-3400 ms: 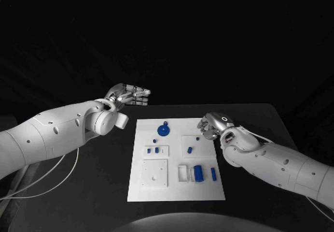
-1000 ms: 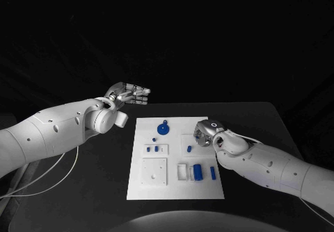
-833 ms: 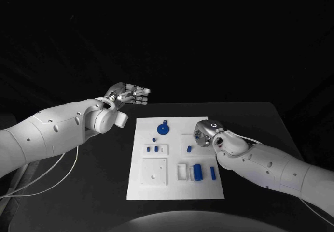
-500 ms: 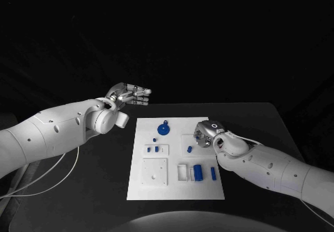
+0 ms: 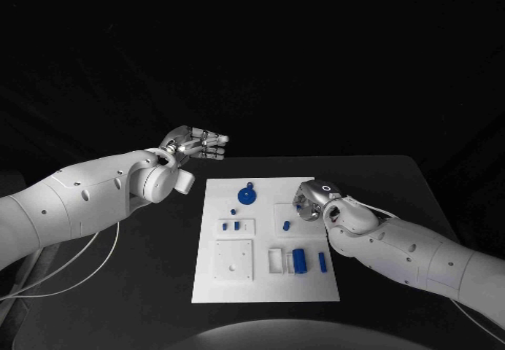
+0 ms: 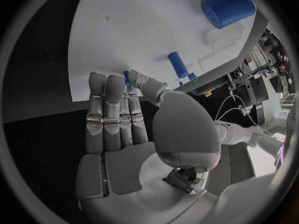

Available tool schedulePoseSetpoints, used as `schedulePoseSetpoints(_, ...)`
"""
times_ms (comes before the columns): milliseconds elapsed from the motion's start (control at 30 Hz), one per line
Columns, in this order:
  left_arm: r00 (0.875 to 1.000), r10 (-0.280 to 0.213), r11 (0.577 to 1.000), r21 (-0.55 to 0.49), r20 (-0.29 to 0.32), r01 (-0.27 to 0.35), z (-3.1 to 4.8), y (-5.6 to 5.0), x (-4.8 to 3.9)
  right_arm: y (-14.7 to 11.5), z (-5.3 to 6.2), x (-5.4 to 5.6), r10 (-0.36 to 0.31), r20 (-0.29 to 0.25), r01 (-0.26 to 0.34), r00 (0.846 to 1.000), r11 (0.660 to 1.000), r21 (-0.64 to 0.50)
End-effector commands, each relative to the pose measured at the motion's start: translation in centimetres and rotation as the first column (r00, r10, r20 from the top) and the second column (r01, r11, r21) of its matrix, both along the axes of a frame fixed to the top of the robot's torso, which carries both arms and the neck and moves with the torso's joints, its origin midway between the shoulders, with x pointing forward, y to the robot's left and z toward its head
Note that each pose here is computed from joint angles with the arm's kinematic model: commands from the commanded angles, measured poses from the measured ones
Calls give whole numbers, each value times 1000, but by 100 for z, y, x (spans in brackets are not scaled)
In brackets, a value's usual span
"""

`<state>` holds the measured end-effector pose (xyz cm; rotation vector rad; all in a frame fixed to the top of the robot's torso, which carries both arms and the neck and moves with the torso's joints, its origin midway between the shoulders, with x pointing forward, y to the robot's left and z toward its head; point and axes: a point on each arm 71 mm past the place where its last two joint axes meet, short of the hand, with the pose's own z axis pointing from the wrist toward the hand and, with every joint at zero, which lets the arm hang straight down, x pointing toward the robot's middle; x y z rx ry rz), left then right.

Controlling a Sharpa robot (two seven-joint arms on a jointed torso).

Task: Assemble the parts on the task board

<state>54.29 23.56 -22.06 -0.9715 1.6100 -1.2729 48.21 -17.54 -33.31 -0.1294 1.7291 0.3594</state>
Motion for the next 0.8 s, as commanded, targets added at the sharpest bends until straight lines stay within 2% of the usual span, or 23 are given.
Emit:
schedulePoseSetpoints(33,1000,-18,1000,-3,6,18,11,-22,1,-7,44,28,-7,-47,9,999,999,44)
schedulePoseSetpoints(233,1000,-18,1000,-4,9,18,12,-18,5,-22,147,61,-10,-62,16,998,996,85)
schedulePoseSetpoints(500,1000,-16,1000,-3,10,16,11,-5,12,3,324,58,2,-44,5,999,990,141)
schedulePoseSetpoints(633,1000,-13,1000,-2,10,13,10,4,15,83,421,5,27,-32,-21,999,984,177)
schedulePoseSetpoints(800,1000,-13,1000,-2,10,13,10,4,16,252,516,-134,83,-6,-79,996,968,238)
